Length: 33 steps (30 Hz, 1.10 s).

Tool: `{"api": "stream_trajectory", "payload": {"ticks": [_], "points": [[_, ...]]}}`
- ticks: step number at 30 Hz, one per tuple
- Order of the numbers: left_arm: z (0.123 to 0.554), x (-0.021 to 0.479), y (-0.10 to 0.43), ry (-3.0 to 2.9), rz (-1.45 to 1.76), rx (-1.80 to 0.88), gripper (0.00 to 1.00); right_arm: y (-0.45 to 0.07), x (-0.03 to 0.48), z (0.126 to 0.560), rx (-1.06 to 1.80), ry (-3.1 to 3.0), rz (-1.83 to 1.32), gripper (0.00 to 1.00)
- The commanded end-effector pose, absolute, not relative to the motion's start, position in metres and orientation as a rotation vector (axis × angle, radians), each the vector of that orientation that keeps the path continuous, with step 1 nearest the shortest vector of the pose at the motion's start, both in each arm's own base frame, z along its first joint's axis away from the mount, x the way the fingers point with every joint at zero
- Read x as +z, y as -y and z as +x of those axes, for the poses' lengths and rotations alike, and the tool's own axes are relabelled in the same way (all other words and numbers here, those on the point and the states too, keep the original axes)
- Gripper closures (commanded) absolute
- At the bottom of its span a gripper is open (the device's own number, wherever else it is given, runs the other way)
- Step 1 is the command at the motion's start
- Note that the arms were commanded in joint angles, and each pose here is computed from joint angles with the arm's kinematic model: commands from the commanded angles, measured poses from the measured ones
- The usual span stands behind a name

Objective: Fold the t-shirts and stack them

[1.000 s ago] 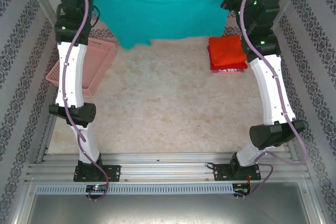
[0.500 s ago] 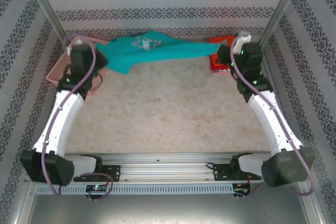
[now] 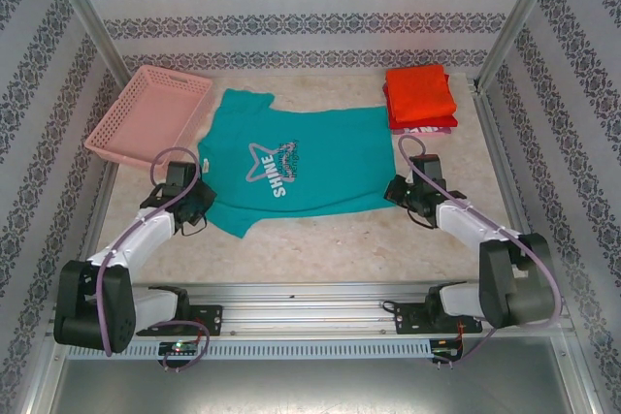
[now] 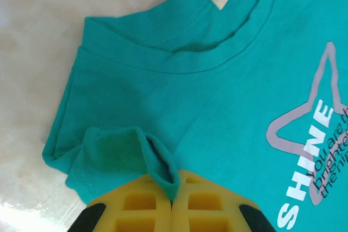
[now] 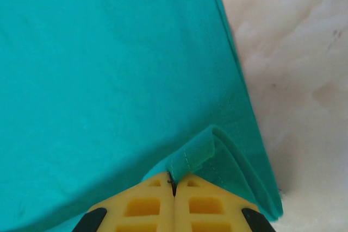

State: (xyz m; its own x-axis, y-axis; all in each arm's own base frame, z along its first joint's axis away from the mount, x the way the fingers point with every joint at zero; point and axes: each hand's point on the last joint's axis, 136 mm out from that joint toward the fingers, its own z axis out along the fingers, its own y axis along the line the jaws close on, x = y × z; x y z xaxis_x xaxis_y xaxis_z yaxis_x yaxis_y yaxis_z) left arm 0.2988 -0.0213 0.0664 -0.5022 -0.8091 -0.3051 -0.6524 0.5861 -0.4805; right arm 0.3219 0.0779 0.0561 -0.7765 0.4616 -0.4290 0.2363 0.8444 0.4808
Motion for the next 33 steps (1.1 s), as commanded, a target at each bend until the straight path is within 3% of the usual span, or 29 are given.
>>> {"api": "stream_trajectory", "payload": {"ticks": [1,15,17,19,21,24,29,33], "points": [[0.297,0.066,0.020,-2.282,-1.201,-0.444,1.00,-0.077,0.045,0.320,0.561,-2.464,0.591,1.00],[0.251,0.053,0.018,-2.332,-1.266,-0.419,0.98,-0.067,0.030,0.289,0.480,-2.521,0.675,1.00],[0.248,0.055,0.019,-2.344,-1.270,-0.420,0.83,-0.064,0.034,0.285,0.466,-2.511,0.688,0.89],[0.245,0.063,0.020,-2.351,-1.258,-0.422,0.46,-0.059,0.044,0.282,0.442,-2.481,0.700,0.63],[0.243,0.075,0.018,-2.348,-1.232,-0.410,0.23,-0.050,0.058,0.280,0.395,-2.437,0.702,0.45],[0.241,0.098,0.009,-2.330,-1.183,-0.346,0.00,-0.040,0.084,0.280,0.320,-2.360,0.658,0.30],[0.242,0.111,-0.002,-2.341,-1.135,-0.241,0.01,-0.054,0.109,0.295,0.318,-2.333,0.494,0.30],[0.244,0.097,-0.010,-2.352,-1.208,-0.182,0.18,-0.082,0.104,0.309,0.357,-2.381,0.402,0.30]]}}
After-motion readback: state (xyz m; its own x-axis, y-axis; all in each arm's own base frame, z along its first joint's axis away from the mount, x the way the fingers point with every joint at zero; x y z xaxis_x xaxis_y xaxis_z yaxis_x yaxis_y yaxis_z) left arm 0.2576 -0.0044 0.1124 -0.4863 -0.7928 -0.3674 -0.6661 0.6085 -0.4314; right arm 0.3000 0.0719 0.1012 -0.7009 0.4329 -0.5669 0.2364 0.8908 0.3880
